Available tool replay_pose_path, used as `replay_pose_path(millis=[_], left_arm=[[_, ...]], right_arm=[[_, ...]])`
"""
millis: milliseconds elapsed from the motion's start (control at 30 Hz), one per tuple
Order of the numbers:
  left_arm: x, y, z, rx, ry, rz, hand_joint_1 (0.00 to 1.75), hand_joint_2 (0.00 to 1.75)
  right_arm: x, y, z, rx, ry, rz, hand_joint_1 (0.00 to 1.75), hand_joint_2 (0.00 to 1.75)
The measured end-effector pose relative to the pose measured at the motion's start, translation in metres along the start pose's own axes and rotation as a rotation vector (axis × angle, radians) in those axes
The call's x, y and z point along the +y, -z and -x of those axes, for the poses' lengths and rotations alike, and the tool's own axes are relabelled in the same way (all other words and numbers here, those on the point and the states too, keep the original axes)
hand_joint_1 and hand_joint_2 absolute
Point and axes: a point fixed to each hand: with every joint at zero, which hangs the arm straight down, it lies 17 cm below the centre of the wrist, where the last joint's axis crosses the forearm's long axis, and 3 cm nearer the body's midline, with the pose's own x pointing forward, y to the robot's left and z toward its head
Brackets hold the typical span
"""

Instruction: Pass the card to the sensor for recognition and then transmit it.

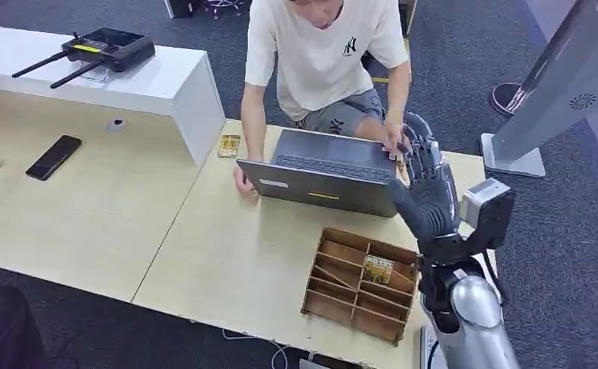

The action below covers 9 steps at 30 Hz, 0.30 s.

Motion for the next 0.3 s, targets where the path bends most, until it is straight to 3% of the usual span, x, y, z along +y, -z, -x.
replay_pose_path(millis=[300], left_arm=[[0.001, -0.001, 0.004, 0.006, -0.044, -0.004, 0.00, 0.00]], right_arm=[[-0.015, -0.055, 0.003, 0.021, -0.039, 0.019, 0.00, 0.00]])
